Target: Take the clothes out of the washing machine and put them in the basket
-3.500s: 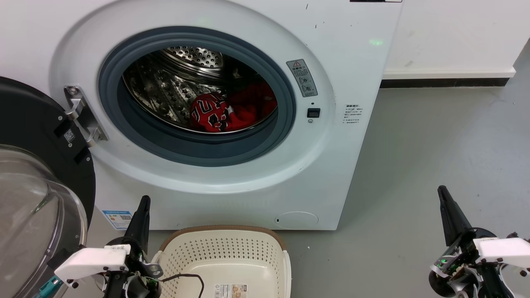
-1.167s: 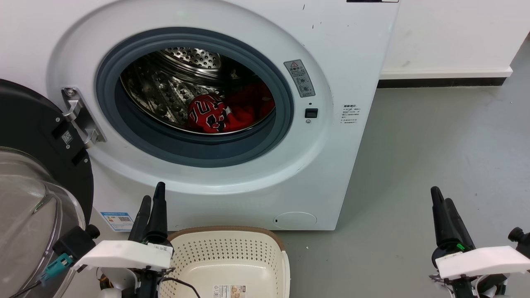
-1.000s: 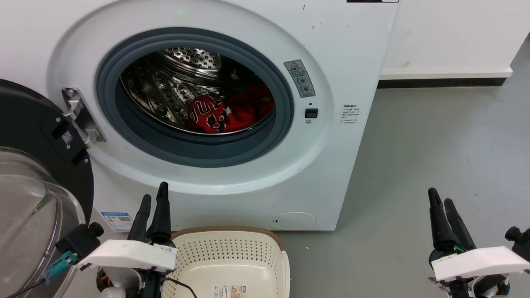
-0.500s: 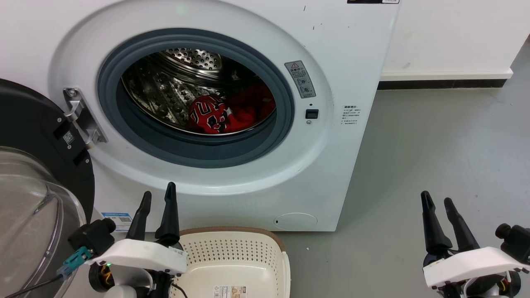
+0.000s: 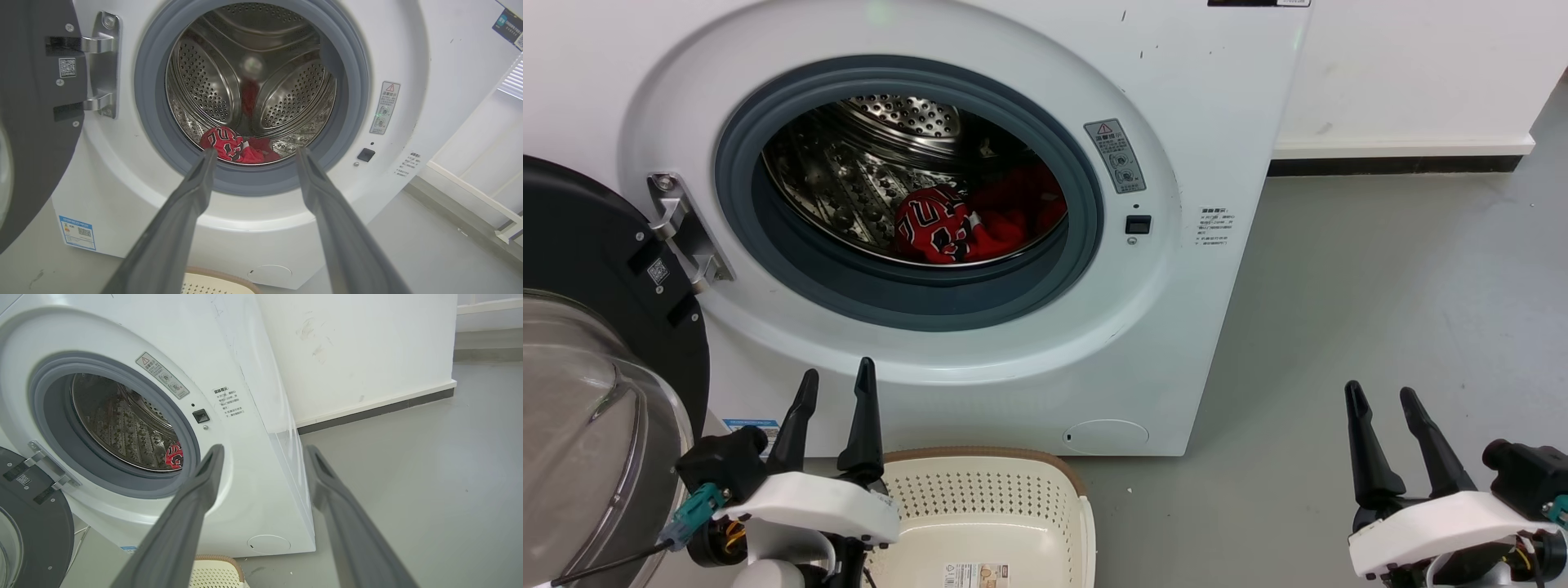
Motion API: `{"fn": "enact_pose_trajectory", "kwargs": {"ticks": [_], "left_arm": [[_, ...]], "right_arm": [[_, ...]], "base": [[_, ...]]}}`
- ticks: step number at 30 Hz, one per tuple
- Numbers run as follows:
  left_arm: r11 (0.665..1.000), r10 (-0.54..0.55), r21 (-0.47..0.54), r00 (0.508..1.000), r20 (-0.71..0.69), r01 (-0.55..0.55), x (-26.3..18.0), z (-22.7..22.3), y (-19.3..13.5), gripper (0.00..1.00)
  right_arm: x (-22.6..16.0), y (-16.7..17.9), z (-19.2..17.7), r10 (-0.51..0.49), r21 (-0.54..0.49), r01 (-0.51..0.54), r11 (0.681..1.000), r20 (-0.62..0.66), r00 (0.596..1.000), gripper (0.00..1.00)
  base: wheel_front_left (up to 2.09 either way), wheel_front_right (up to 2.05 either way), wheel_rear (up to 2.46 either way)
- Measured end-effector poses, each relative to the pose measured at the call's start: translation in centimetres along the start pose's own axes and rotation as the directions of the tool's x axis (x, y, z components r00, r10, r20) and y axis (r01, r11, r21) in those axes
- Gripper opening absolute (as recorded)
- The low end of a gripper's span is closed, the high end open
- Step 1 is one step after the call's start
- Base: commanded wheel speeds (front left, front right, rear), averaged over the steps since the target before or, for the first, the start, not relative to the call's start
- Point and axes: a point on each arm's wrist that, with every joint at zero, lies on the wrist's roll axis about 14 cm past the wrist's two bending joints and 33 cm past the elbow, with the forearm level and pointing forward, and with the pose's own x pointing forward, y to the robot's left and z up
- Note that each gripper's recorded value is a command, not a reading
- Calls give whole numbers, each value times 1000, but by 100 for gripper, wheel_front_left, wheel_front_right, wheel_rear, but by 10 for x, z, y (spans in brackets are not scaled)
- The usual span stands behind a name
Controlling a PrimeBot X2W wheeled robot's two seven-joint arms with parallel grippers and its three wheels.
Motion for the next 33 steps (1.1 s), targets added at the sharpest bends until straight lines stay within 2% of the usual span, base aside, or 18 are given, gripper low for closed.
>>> {"fn": "enact_pose_trajectory", "kwargs": {"ticks": [17,33], "left_arm": [[985,-32,170,999,29,27,2,6,-7,100],[950,-57,309,998,35,43,0,5,-9,100]], "right_arm": [[-4,3,-1,16,-165,-17,986,-9,1000,100],[-5,8,-2,41,-288,-42,957,-11,999,100]], "base": [[0,0,0],[0,0,0]]}}
